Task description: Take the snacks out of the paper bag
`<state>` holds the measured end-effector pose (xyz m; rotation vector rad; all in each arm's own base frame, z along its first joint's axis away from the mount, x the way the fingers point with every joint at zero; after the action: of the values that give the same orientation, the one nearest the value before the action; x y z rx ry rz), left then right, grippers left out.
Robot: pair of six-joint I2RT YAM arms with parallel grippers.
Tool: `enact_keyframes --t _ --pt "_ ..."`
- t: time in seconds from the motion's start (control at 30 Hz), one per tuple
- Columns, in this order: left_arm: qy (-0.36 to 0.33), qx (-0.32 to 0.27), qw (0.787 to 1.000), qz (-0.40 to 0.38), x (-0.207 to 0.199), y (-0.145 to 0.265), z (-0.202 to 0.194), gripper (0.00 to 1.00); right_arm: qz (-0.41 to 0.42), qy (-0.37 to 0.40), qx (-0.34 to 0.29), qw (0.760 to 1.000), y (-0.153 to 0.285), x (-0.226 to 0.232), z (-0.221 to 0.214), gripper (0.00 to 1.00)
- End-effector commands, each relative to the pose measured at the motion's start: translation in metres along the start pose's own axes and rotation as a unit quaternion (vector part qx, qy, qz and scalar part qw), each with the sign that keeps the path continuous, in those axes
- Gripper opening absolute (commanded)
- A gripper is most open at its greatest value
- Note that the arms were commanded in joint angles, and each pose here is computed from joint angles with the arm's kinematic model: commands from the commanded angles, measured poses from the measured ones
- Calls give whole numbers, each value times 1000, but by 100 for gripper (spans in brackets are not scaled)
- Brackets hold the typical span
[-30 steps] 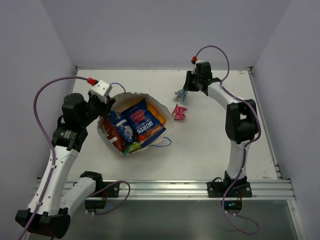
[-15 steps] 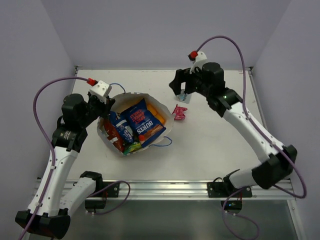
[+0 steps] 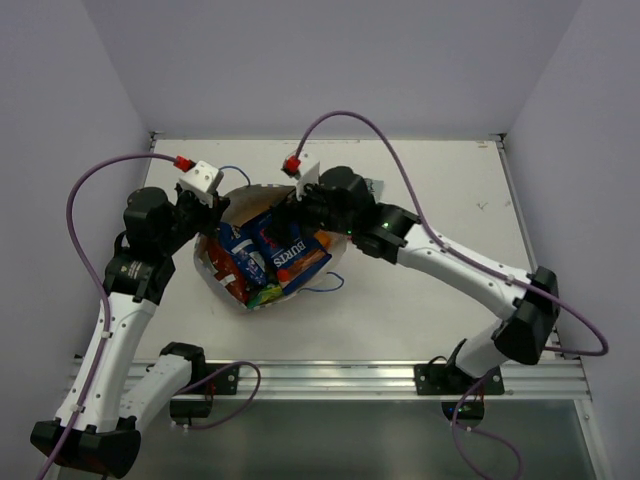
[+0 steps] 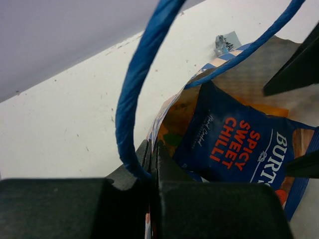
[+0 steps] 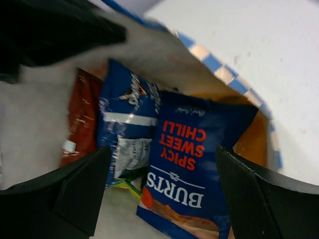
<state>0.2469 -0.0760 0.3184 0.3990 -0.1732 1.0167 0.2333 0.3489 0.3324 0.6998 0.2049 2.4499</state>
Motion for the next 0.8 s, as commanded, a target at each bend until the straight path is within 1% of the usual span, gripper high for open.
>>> enact_keyframes --t 0.0,0.1,0.13,0.27,0.4,0.57,0.6,0.67,0.7,0.77 --pt "-1 -43 999 14 7 4 22 0 -39 -17 23 999 -22 -16 -17 88" --pt "-2 -46 999 14 7 5 24 0 -66 -27 51 996 -42 -30 -37 90" --pt "-3 -48 999 15 7 6 25 0 -90 -31 47 994 -45 -38 -40 90" --pt "-3 -49 999 14 7 6 26 0 -136 -31 61 988 -58 -57 -60 92" --pt "-5 -48 999 13 7 6 25 0 -133 -23 82 987 -66 -63 -72 89" --pt "-4 -46 999 13 6 6 24 0 -133 -19 110 985 -76 -67 -85 89" --pt "-4 -48 999 13 7 6 25 0 -133 -17 116 984 -78 -69 -89 88" --pt "-4 -46 999 12 6 5 24 0 -126 -18 118 985 -79 -68 -91 80" --pt "-4 -45 999 14 7 5 24 0 -116 -18 117 986 -79 -65 -90 69" --pt "-4 -45 999 14 7 5 24 0 -110 -16 110 988 -73 -61 -85 52"
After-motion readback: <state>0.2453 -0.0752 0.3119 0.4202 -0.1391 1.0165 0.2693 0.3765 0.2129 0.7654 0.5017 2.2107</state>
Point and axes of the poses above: each gripper's point midway between its finger pads, its own y axis back along the fingers, its own x axis along the line the jaws close on, z = x × y, the point moved 5 cm from there along y, back along the fingers, and after that the axes turned 14 degrees about -y, right-handed, at the moved point
